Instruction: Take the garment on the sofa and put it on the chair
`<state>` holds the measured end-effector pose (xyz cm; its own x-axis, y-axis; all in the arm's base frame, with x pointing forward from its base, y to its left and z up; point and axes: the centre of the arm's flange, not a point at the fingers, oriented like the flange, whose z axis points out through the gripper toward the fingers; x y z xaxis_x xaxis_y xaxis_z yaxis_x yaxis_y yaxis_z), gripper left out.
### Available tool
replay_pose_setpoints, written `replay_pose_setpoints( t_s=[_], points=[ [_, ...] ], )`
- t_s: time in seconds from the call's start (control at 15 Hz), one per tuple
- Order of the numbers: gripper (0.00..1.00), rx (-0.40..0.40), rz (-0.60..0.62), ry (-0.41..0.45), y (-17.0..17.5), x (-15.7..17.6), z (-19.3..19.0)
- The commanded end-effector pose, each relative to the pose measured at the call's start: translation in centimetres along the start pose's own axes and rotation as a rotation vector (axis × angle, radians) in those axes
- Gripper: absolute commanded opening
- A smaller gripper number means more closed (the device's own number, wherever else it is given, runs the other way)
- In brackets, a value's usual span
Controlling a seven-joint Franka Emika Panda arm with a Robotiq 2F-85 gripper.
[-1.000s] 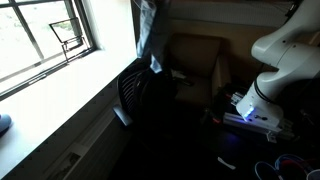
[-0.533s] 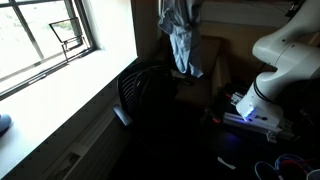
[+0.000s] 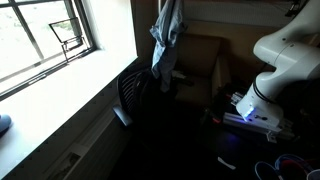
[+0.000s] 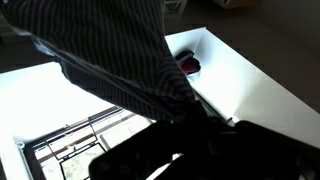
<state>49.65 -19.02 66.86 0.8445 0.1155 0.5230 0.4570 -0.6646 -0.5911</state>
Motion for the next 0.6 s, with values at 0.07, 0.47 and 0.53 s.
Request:
replay_pose_setpoints(
  t_s=[0.07, 0.47, 0.53],
  points=[
    [0.03, 0.0, -0.001, -0.001, -0.3, 0.2, 0.0],
    [0.01, 0.24, 0.075, -0.222, -1.7, -3.5, 8.1],
    [0.01, 0.274, 0.083, -0.263, -2.0, -3.5, 9.0]
  ],
)
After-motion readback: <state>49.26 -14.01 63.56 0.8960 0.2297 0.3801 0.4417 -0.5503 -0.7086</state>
